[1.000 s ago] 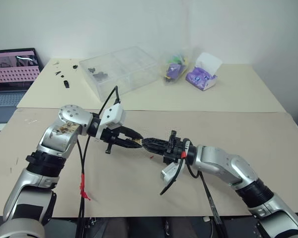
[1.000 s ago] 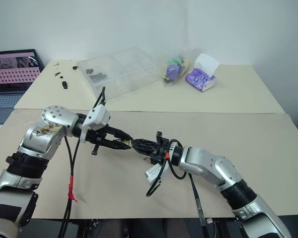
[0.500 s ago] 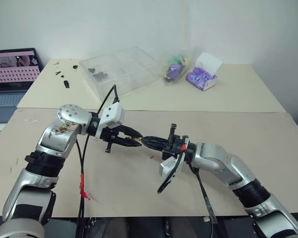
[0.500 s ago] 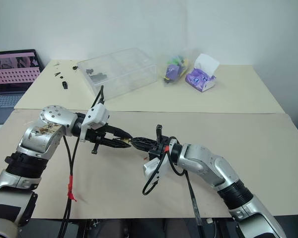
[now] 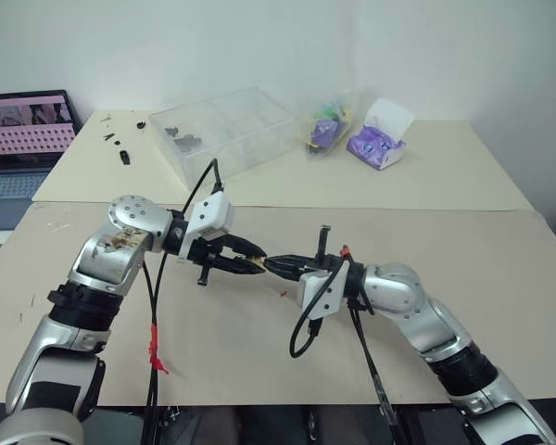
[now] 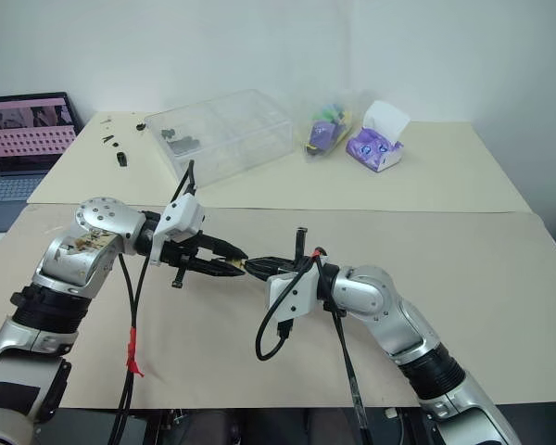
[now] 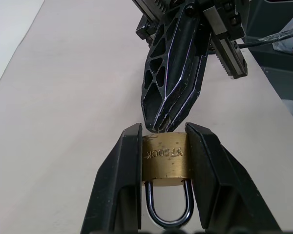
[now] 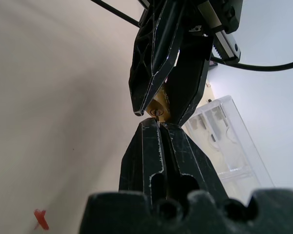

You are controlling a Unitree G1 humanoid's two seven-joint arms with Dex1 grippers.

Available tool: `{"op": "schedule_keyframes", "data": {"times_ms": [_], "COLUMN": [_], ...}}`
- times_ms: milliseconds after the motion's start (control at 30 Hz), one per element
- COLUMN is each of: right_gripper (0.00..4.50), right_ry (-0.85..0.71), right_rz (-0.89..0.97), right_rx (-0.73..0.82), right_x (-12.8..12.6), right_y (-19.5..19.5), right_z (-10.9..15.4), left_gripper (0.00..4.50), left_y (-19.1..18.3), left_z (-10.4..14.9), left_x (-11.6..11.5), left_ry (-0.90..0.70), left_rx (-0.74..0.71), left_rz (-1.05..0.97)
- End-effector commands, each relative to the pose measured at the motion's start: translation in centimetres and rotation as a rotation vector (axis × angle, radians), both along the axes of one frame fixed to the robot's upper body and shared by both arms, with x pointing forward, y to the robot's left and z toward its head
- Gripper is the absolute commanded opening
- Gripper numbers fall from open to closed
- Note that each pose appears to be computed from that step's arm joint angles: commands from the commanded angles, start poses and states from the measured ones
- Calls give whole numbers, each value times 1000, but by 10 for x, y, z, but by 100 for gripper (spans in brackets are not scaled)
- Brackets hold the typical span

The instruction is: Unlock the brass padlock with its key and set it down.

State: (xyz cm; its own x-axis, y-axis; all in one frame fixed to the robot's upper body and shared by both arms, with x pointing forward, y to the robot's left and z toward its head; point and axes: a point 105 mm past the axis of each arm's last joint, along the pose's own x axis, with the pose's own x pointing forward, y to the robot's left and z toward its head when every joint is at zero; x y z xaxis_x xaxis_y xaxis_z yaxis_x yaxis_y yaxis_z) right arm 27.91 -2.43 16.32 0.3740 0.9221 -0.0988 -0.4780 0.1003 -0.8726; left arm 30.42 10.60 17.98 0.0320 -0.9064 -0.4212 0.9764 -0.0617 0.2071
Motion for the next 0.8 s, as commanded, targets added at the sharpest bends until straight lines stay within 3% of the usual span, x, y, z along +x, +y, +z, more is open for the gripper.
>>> {"op": "schedule_keyframes", "data": {"times_ms": [33, 333, 367, 533, 633, 800], "right_gripper": [11, 11, 66, 204, 204, 204], "right_ry": [-8, -28, -44, -183, -250, -494], "right_rz": [31, 29, 28, 13, 22, 28], "right_rx": [60, 38, 36, -3, -21, -72], "right_x": [-9, -10, -10, -8, -9, -6], "right_y": [5, 7, 7, 8, 7, 3], "right_z": [18, 17, 18, 19, 20, 22], "left_gripper": [85, 85, 85, 85, 85, 85], "left_y": [-5, -4, -4, -4, -4, -6], "left_z": [10, 10, 10, 10, 10, 10], "left_x": [-2, -2, -2, -2, -2, -3], "left_ry": [-47, -53, -53, -52, -51, -50], "left_rx": [-23, -23, -23, -24, -23, -25], "left_rz": [-26, -21, -20, -18, -18, -19]}}
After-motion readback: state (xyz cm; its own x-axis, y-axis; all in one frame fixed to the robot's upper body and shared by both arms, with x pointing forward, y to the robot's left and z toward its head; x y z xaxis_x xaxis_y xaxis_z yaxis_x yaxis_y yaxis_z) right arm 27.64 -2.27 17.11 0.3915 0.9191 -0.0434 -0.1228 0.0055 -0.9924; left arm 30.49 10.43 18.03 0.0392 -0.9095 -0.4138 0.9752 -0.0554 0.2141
